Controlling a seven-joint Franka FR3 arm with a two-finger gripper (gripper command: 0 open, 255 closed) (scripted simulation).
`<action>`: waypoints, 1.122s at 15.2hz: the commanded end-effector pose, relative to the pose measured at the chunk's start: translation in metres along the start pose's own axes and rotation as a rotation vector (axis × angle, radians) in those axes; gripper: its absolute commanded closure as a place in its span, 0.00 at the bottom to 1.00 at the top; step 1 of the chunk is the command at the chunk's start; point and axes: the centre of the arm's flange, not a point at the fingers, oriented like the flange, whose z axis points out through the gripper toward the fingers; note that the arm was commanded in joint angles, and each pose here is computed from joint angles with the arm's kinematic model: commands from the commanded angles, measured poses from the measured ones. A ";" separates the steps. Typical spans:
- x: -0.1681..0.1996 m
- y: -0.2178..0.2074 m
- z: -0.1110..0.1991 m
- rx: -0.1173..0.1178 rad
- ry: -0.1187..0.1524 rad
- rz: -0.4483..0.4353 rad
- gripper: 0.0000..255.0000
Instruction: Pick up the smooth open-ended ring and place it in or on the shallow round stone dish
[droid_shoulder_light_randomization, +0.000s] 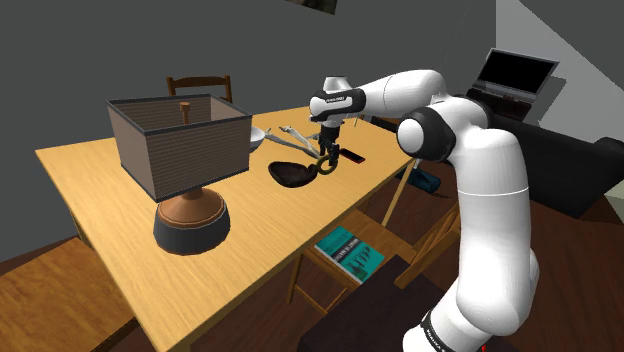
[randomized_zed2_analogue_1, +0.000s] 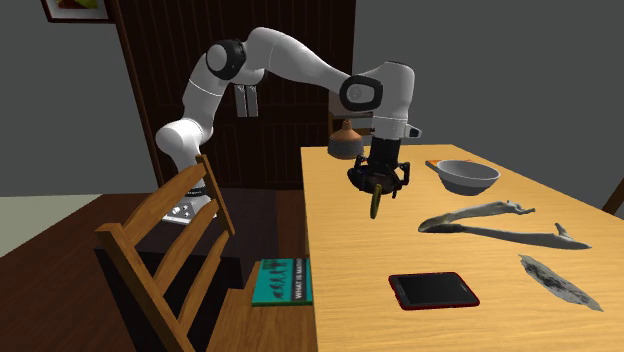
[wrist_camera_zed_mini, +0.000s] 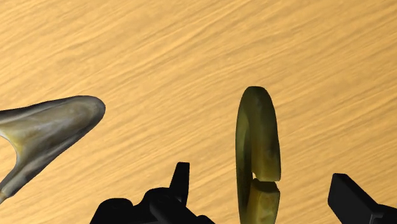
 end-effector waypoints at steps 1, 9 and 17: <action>0.000 0.000 0.000 0.000 0.000 0.000 0.00; 0.000 0.000 0.000 0.000 0.000 0.000 1.00; -0.002 -0.001 -0.021 0.000 0.000 0.000 1.00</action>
